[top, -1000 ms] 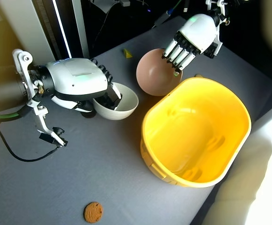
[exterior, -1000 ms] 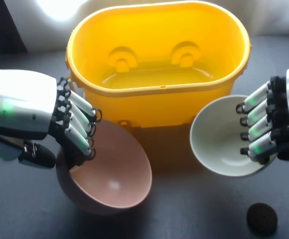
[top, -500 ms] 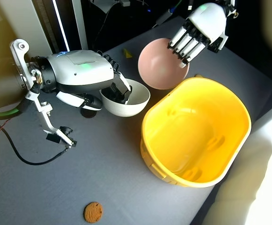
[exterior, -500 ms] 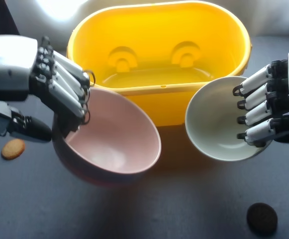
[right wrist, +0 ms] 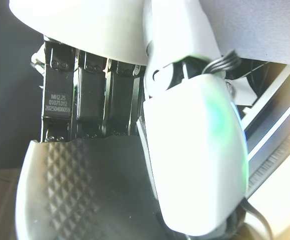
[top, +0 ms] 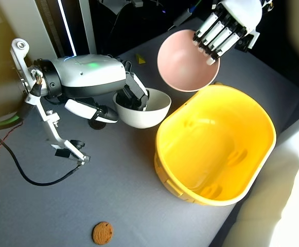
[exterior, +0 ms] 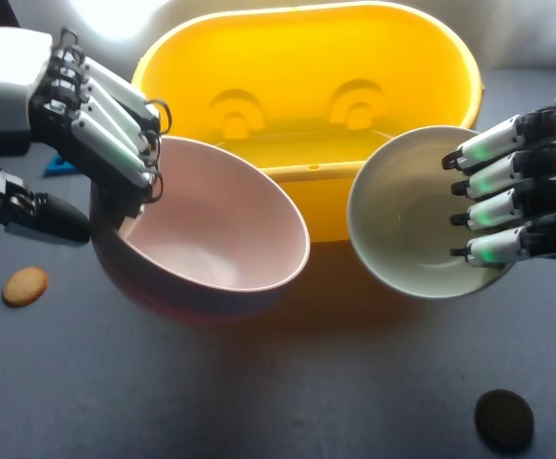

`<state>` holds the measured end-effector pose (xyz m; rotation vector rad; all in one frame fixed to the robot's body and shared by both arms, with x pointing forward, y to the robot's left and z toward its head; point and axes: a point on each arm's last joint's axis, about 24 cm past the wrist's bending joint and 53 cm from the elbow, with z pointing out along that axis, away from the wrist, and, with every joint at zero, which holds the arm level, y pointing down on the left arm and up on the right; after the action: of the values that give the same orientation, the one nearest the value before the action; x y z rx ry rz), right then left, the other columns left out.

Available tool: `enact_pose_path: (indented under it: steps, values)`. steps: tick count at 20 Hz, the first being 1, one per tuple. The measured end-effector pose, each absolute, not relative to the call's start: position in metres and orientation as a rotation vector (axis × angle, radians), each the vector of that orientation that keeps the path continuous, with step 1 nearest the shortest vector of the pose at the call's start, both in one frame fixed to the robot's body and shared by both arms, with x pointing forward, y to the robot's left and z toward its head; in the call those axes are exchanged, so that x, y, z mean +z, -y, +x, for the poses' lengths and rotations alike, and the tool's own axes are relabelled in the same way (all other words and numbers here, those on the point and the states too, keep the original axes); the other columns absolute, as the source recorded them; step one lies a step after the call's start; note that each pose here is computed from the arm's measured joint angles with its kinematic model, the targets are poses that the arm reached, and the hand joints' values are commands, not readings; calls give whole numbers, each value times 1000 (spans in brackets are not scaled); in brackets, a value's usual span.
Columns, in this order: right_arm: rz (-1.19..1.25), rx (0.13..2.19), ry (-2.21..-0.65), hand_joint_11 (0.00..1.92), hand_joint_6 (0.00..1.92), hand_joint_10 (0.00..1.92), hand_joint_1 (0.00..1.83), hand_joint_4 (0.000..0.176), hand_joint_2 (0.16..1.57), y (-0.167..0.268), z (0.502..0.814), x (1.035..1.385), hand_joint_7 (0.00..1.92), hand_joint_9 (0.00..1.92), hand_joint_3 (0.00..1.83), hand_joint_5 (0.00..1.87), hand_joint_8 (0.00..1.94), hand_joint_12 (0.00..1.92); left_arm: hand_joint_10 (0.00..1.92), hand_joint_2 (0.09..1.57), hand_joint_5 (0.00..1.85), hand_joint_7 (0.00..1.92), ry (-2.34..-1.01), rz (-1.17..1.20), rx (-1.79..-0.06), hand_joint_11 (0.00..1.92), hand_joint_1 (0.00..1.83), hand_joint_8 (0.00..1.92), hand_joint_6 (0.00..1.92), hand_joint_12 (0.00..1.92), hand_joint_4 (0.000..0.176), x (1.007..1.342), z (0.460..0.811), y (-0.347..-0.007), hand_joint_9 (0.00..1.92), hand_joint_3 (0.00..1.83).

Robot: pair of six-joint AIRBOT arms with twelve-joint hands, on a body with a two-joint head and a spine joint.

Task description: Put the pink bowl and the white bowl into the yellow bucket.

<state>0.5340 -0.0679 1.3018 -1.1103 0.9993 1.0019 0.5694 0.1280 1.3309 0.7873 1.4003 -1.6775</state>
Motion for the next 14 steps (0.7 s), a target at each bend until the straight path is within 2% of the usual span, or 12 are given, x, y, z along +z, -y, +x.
enact_pose_path:
  steps: [4,7,10,12,14]
  values:
    - [-1120,1012,-934,976,809,804,1398,0,1029,60,523,1317,1164,1155,0,1068,629,937,1281,1165,784,940,-1362,765,-1687,531,1358,1061,1278,996,0,1346,574,-133,788,2]
    - [-1114,1005,-923,928,846,911,1392,0,1049,60,524,1320,1112,1090,1,1033,735,998,1247,1155,805,970,-1338,749,-1693,543,1361,1031,1240,973,0,1356,579,-135,800,0]
    - [-1125,933,-875,947,816,877,1395,0,1038,60,529,1322,1148,1116,0,1060,658,1003,1208,1143,828,998,-1328,743,-1694,573,1365,986,1204,970,0,1361,581,-135,828,0]
    - [-1109,899,-847,942,823,866,1396,0,1038,61,533,1327,1147,1122,0,1055,664,1001,1277,1163,802,953,-1316,741,-1689,535,1358,1061,1245,1008,0,1365,582,-136,781,0]
    - [-1098,862,-816,921,822,904,1393,0,1044,59,536,1331,1115,1102,1,1059,704,1022,1254,1158,800,974,-1302,729,-1676,533,1360,1028,1253,993,0,1371,587,-139,789,0]
